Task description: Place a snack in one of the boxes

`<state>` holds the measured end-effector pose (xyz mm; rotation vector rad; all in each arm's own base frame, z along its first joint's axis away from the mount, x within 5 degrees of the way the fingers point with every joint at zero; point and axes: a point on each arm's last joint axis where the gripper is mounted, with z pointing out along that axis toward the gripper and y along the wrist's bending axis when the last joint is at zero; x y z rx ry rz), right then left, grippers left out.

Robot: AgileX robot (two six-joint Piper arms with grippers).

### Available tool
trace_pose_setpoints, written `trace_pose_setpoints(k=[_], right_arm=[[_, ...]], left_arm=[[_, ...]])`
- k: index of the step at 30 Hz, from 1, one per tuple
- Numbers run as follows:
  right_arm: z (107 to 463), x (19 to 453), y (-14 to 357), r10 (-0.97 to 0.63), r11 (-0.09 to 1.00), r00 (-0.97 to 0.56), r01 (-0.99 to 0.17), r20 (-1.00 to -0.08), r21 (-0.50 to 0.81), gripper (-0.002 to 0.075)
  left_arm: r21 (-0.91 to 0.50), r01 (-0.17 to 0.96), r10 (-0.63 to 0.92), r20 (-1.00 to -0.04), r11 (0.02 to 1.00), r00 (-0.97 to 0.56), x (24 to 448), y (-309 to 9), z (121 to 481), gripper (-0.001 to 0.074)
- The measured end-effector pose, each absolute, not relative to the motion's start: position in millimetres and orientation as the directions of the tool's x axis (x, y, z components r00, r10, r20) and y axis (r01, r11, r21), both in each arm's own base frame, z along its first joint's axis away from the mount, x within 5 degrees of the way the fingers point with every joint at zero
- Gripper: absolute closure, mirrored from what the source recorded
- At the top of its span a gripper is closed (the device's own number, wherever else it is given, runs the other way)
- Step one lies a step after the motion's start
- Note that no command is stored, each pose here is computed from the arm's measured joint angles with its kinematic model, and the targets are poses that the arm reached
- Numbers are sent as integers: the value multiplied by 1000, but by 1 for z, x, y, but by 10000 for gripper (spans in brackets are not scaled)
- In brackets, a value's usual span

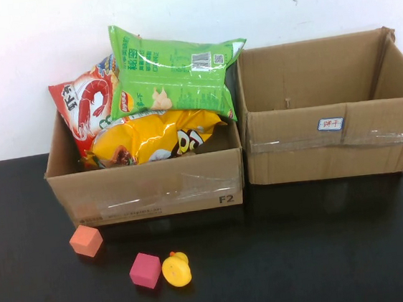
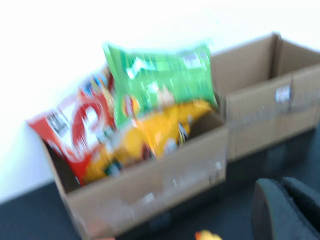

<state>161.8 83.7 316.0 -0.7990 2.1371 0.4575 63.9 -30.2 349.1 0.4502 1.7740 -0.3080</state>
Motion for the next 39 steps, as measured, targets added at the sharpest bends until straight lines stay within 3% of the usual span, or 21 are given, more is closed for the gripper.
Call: trace_pose_setpoints(k=[5,21,26,39], right_arm=[[316,161,84,-390,731,-491,-680,-779,62,725],[317,160,86,-359,729,-501,-678,-787,99,725],[317,160,87,-357,728,-503,-678,-787,103,725],[317,160,87,-351,728,-505,-677,-789,110,725]], left_arm=[[9,471,139,-960,882,-243,63,-32,307,736],[4,476,217,-893,879,-393,67,-36,235,736],[22,360,165,-914,933,-371,65,-22,222,736],[-108,67,-100,-989,992,-113,58,-4,190,736]])
